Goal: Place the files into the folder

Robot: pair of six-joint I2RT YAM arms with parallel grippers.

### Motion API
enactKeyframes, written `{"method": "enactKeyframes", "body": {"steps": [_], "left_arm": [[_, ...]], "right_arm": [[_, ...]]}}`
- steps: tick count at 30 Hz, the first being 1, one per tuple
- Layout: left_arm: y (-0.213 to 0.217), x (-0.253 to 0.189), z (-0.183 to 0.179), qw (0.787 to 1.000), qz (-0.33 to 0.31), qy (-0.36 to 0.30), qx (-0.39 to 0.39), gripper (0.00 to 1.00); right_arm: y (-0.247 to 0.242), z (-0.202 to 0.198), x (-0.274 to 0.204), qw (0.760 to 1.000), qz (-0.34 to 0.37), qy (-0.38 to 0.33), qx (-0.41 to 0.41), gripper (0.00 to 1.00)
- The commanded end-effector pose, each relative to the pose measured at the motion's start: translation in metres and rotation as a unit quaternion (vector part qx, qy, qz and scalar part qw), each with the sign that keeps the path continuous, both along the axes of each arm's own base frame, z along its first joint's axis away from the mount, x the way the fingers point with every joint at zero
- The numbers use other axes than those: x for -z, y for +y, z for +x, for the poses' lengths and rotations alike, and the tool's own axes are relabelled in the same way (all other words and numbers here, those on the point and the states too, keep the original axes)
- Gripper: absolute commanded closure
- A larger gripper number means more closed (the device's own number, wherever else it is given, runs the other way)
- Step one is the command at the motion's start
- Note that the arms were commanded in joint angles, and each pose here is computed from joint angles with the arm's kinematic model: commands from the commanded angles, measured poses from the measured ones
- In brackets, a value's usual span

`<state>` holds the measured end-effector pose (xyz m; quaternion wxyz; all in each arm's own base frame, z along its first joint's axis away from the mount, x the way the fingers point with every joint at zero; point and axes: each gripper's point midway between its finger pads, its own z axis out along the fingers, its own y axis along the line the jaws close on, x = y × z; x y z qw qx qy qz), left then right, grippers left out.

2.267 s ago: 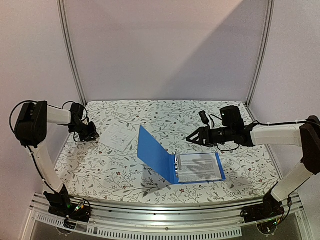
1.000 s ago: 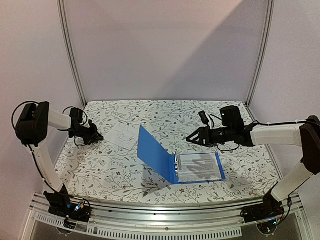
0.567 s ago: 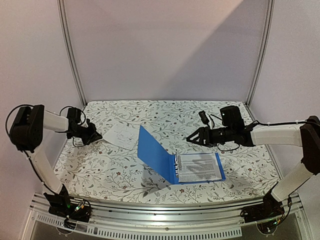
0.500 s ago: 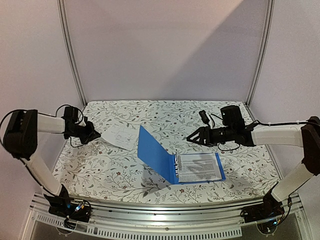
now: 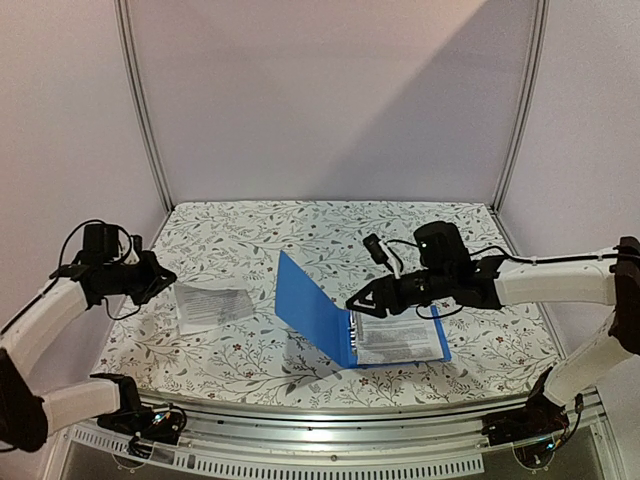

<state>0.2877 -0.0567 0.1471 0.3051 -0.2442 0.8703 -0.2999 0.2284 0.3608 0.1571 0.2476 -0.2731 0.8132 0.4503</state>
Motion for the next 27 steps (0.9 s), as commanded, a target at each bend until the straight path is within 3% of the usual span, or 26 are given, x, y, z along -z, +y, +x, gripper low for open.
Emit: {"method": "enactKeyframes", "body": {"steps": [1, 6, 13, 19, 23, 27], "left_arm": [[-0.004, 0.030, -0.049, 0.997, 0.013, 0.081, 0.000, 1.00], [-0.014, 0.051, -0.081, 0.995, 0.001, 0.098, 0.001, 1.00], [-0.017, 0.043, -0.117, 0.995, -0.005, 0.098, 0.007, 1.00], [-0.015, 0.046, -0.141, 0.993, 0.006, 0.115, 0.019, 1.00], [-0.016, 0.041, -0.145, 0.993, 0.007, 0.111, 0.028, 1.00], [-0.016, 0.032, -0.142, 0.994, 0.013, 0.101, 0.035, 1.00]], "right_arm": [[0.023, -0.021, -0.010, 0.997, -0.012, -0.067, -0.042, 0.44], [0.047, -0.053, -0.018, 0.990, -0.010, -0.095, -0.101, 0.44], [0.070, -0.095, -0.030, 0.976, -0.005, -0.132, -0.171, 0.44], [0.105, -0.124, -0.014, 0.956, -0.069, -0.185, -0.216, 0.43], [0.135, -0.138, -0.014, 0.923, -0.124, -0.272, -0.241, 0.41], [0.169, -0.148, -0.004, 0.852, -0.201, -0.407, -0.260, 0.40]]}}
